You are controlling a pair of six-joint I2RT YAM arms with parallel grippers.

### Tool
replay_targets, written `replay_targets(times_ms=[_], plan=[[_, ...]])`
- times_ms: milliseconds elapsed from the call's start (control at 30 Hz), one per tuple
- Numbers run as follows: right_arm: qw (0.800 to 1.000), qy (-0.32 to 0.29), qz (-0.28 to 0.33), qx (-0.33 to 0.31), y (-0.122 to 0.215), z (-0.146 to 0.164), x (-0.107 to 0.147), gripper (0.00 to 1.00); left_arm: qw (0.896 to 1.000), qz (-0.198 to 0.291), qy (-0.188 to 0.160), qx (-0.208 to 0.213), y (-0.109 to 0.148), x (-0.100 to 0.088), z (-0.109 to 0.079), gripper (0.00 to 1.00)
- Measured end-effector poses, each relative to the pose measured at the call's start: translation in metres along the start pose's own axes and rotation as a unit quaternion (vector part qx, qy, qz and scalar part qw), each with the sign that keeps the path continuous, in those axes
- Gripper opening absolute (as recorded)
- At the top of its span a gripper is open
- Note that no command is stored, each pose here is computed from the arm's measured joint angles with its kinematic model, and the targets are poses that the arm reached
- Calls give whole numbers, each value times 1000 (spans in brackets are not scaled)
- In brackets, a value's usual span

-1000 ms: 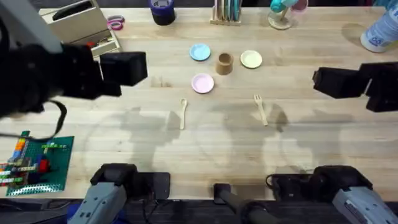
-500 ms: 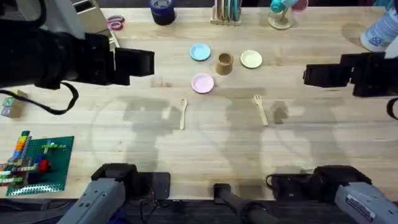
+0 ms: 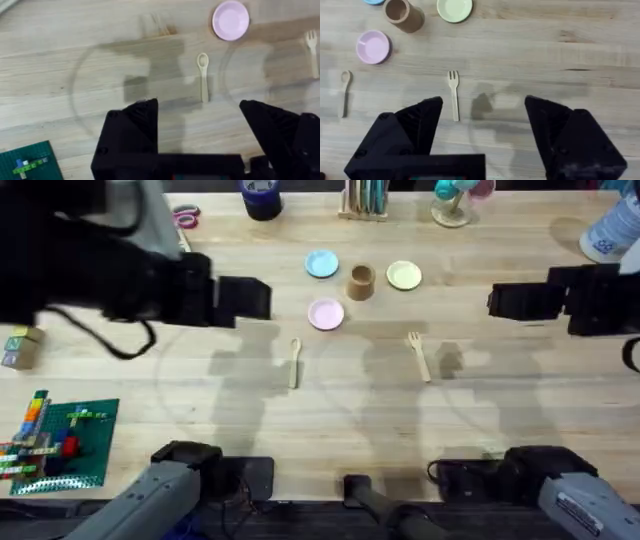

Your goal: Pick up a utensil and set it on the pink plate, then put the other utensil in the container.

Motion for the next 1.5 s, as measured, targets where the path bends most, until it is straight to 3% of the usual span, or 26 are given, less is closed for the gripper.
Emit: replay_targets(times_ms=[200,567,1000,1300,1500], plan=[[1000,0,0,0,0,0,0,998,1000,22,-17,2,-28,-3,-19,996],[1000,0,0,0,0,0,0,997,995,100,-2,-6,-101,28,-36,996],[1000,0,0,0,0,0,0,998,988,148,-19,-31,-165,33,-65,995],[1000,0,0,0,0,0,0,997,984,171,6,-47,-189,53,-60,994],[1000,0,0,0,0,0,0,998,985,166,17,-48,-192,55,-59,994]])
Point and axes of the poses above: each hand's point on the last joint's axis, 136 mm out from that joint toward the fingers, its own y axis back along the fingers, its own z axis along the line the jaws close on, x = y × z, the point moved 6 cm from there along y, back along the fingers, and after that the axes turned 7 degrees about y, right-handed, at the moved point
